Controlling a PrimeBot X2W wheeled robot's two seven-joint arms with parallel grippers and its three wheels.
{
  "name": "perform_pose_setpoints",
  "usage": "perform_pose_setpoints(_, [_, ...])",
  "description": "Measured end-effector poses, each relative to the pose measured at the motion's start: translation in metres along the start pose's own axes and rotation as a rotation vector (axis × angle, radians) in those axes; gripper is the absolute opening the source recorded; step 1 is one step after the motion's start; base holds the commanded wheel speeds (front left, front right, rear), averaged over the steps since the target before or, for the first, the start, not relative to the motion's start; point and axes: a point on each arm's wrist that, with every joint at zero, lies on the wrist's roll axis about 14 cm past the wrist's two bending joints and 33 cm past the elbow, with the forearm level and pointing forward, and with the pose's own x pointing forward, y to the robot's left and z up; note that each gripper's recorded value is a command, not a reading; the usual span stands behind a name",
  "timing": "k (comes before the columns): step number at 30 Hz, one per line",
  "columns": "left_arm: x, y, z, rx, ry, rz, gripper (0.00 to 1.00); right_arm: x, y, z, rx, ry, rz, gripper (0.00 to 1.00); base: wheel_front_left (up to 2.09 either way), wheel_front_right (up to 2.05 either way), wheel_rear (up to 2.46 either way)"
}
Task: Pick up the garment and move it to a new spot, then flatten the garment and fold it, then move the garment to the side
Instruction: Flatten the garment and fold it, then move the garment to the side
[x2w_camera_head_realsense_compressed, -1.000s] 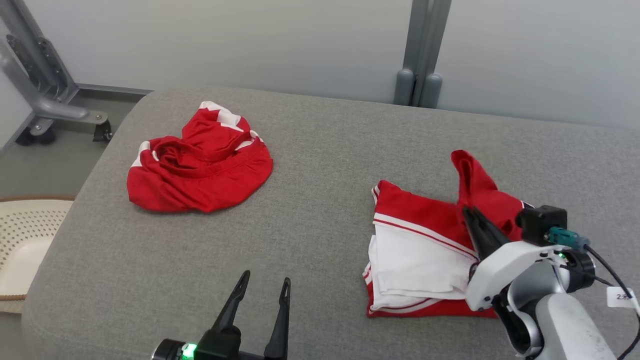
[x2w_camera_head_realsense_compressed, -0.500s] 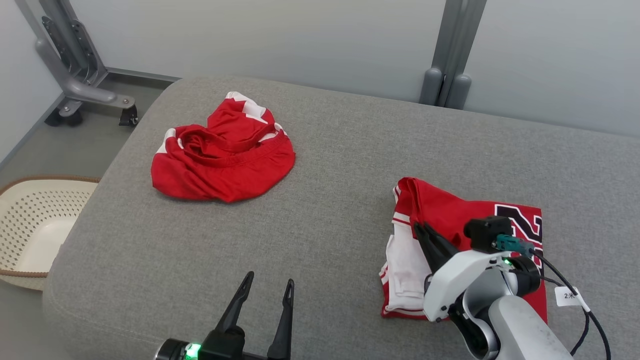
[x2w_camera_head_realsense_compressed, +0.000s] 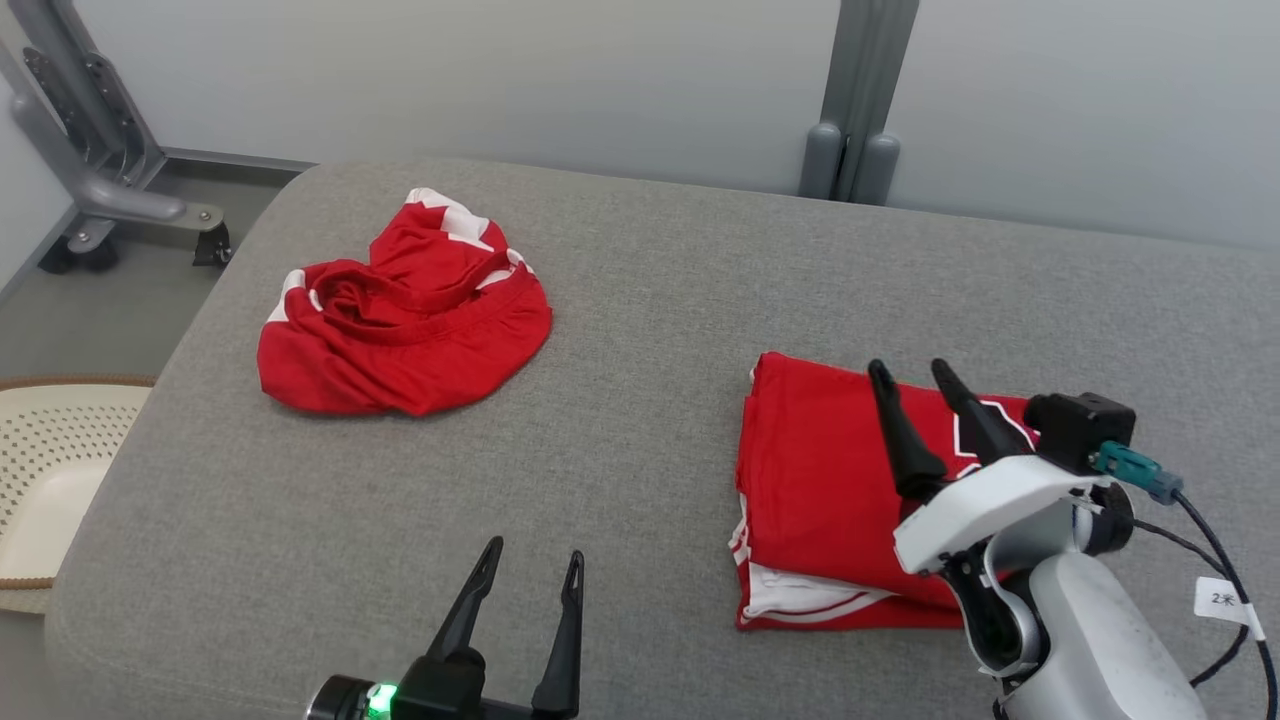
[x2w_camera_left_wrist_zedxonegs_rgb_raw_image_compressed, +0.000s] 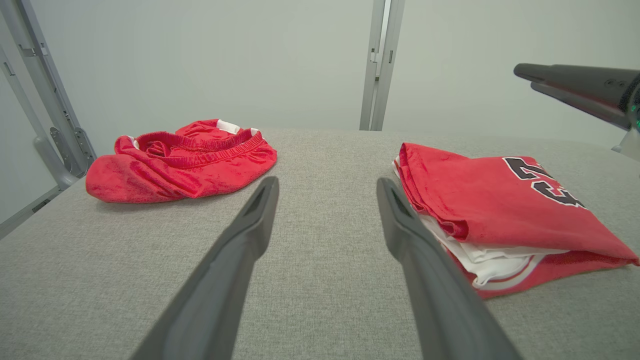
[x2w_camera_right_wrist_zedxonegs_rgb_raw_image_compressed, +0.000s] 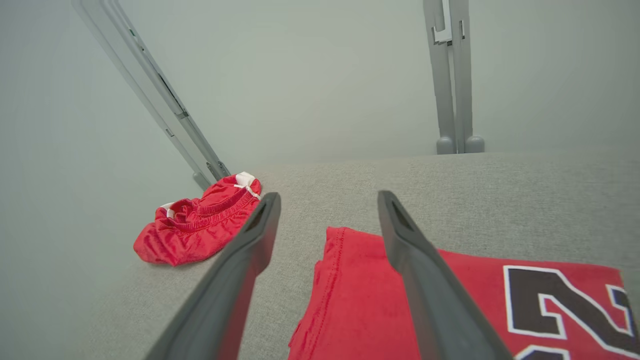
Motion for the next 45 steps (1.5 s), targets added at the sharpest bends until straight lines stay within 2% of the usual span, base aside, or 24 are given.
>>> perform_pose_setpoints(3, [0.003,-0.003,0.001,0.0,-0.005,-0.014,1.0,-0.012,-0.022,0.007,-0.025,-0.025,-0.048,1.0,0.0,0.0,0.0])
perform_pose_setpoints(9, [0.01,0.001,0.005,-0.022,-0.017,-0.005,1.0,-0.05,-0.061,0.013,-0.155,-0.073,-0.11,1.0,0.0,0.0,0.0])
perform_pose_setpoints(16, [0.017,0.001,0.013,-0.024,-0.045,-0.016,1.0,-0.087,-0.082,0.015,-0.176,-0.092,-0.186,1.0,0.0,0.0,0.0])
perform_pose_setpoints(26, [0.018,-0.008,0.024,-0.014,-0.083,-0.064,1.0,-0.126,-0.07,0.046,-0.265,-0.209,-0.227,1.0,0.0,0.0,0.0])
perform_pose_setpoints(35, [0.004,-0.011,0.023,-0.003,-0.087,-0.073,1.0,-0.157,-0.064,0.028,-0.251,-0.183,-0.273,1.0,0.0,0.0,0.0])
perform_pose_setpoints(45, [-0.004,-0.01,0.017,-0.002,-0.071,-0.07,1.0,-0.165,-0.062,0.026,-0.259,-0.185,-0.282,1.0,0.0,0.0,0.0])
